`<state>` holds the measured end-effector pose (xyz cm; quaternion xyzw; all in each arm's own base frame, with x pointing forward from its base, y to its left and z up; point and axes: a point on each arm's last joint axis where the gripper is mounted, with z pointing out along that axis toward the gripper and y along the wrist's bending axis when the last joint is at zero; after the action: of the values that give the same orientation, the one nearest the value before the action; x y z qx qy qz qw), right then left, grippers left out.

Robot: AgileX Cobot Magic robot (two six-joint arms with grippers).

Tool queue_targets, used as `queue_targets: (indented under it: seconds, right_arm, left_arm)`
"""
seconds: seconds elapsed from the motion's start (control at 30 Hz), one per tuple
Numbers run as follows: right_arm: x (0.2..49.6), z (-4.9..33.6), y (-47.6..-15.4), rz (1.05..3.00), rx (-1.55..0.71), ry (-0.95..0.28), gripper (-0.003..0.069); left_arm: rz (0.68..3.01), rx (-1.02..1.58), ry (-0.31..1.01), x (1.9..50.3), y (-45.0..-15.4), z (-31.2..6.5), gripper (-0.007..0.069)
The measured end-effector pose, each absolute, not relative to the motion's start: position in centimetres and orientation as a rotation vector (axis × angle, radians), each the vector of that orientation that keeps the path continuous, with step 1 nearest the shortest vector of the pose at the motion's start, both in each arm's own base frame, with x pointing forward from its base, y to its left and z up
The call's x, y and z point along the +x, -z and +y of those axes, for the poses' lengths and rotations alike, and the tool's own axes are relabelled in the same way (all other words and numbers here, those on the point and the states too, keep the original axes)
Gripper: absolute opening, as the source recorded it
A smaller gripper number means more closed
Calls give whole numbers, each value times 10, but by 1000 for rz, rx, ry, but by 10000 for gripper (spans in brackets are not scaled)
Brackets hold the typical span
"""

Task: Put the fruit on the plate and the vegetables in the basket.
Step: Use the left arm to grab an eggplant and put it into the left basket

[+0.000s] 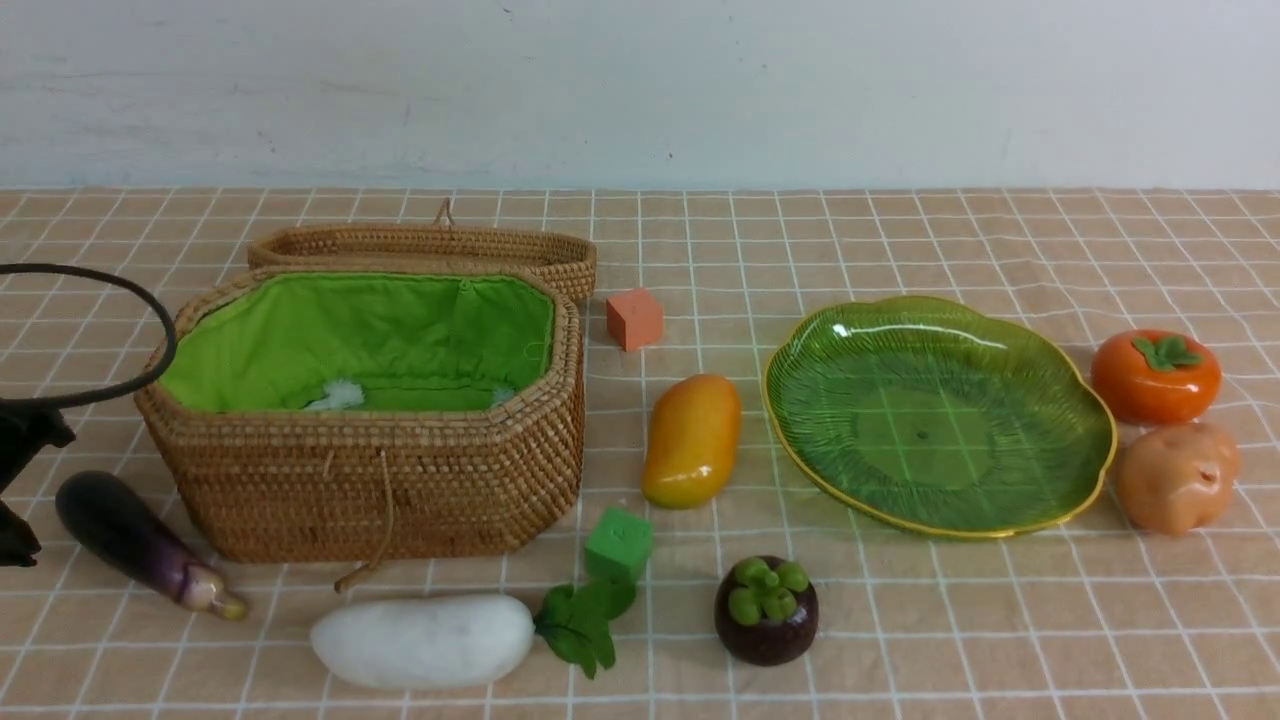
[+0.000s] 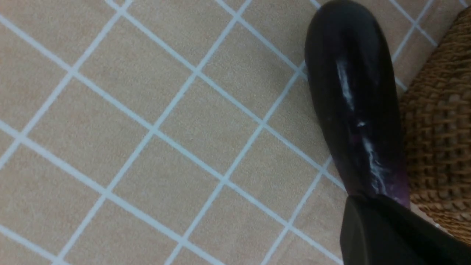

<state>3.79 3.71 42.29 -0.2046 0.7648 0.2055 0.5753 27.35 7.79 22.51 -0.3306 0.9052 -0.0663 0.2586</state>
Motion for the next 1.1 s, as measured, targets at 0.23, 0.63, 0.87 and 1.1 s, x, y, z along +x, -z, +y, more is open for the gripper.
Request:
queue_targets:
  seconds: [0.23, 0.63, 0.87, 1.1]
  right_arm:
    - [42, 37, -428, 1744, -455, -469, 213]
    - [51, 39, -422, 1814, -478, -445, 215]
    - [49, 40, -420, 1834, -486, -461, 215]
    - [49, 42, -421, 1833, -484, -486, 215]
  left_arm:
    - [2411, -848, 122, 297, -242, 73, -13]
    - [2416, -855, 70, 330, -226, 85, 387]
    - [2424, -896, 91, 342, -201, 87, 573]
    - [2408, -936, 112, 350, -186, 89, 584]
